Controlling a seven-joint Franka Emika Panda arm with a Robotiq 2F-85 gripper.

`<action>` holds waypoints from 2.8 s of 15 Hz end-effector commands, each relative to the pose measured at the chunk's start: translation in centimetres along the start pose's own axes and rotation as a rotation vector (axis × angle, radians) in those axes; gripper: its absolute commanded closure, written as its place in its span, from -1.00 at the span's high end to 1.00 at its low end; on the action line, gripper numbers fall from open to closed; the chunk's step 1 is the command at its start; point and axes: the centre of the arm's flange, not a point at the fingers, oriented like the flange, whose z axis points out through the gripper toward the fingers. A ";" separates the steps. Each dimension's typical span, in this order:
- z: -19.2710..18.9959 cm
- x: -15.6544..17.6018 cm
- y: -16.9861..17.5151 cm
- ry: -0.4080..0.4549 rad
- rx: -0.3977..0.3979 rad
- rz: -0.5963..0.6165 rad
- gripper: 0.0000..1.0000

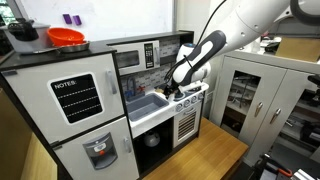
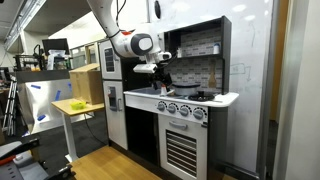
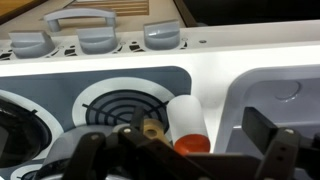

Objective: Move the salt shaker from left to right.

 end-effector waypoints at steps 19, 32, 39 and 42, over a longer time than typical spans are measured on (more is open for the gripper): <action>-1.8 -0.1 3.9 0.029 -0.048 0.082 -0.75; -7.7 1.5 9.0 0.065 -0.091 0.146 -0.75; -7.4 3.6 10.0 0.075 -0.083 0.154 -0.75; -9.0 4.3 11.2 0.087 -0.100 0.172 -0.75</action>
